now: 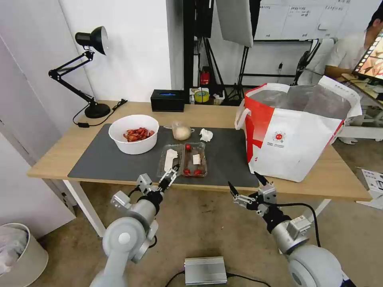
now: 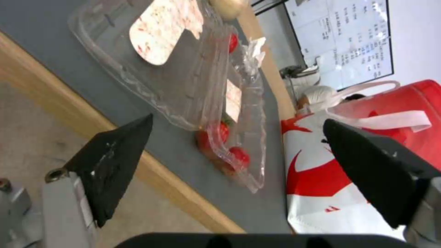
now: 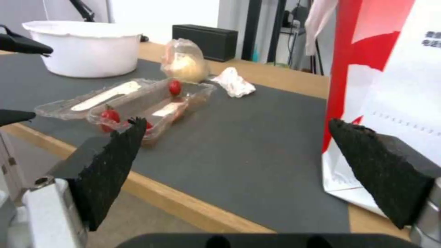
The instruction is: Pick up the trash from the table and place it into the takeout bag.
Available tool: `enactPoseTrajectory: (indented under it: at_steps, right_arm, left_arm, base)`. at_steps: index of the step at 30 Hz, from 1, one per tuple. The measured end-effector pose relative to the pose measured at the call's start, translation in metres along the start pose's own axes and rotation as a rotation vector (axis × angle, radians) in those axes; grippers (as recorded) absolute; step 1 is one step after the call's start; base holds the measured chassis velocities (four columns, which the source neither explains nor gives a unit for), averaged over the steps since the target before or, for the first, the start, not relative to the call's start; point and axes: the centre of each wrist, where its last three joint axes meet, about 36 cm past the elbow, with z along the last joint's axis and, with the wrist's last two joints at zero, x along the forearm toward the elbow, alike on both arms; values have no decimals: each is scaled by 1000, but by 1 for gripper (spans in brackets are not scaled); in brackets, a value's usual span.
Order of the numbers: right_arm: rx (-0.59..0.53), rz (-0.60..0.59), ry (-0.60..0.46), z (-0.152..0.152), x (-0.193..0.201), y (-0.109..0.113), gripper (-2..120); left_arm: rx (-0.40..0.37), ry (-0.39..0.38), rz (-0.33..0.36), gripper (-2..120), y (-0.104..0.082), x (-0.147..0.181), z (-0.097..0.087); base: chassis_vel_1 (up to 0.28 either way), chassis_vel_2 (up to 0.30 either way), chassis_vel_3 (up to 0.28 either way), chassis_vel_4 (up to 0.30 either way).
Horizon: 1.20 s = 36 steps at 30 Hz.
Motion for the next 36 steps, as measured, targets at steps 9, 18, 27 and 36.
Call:
enactPoseTrajectory:
  at_steps: [9, 18, 27, 36]
  right_arm:
    - [-16, 16, 16, 1, 3, -4, 100]
    - [-19, 22, 15, 0, 5, -4, 100]
    - [-21, 28, 22, 1, 10, -3, 100]
    - [-27, 34, 28, 5, 9, -2, 100]
  left_arm:
    - [-9, 20, -12, 100, 2, -9, 3]
    - [-8, 24, -12, 100, 1, -14, 5]
    - [-4, 28, -15, 100, -4, -25, 8]
    - [-8, 16, -28, 100, -4, -32, 7]
  base:
    - [0, 0, 0, 0]
    - [0, 0, 0, 0]
    - [0, 0, 0, 0]
    - [0, 0, 0, 0]
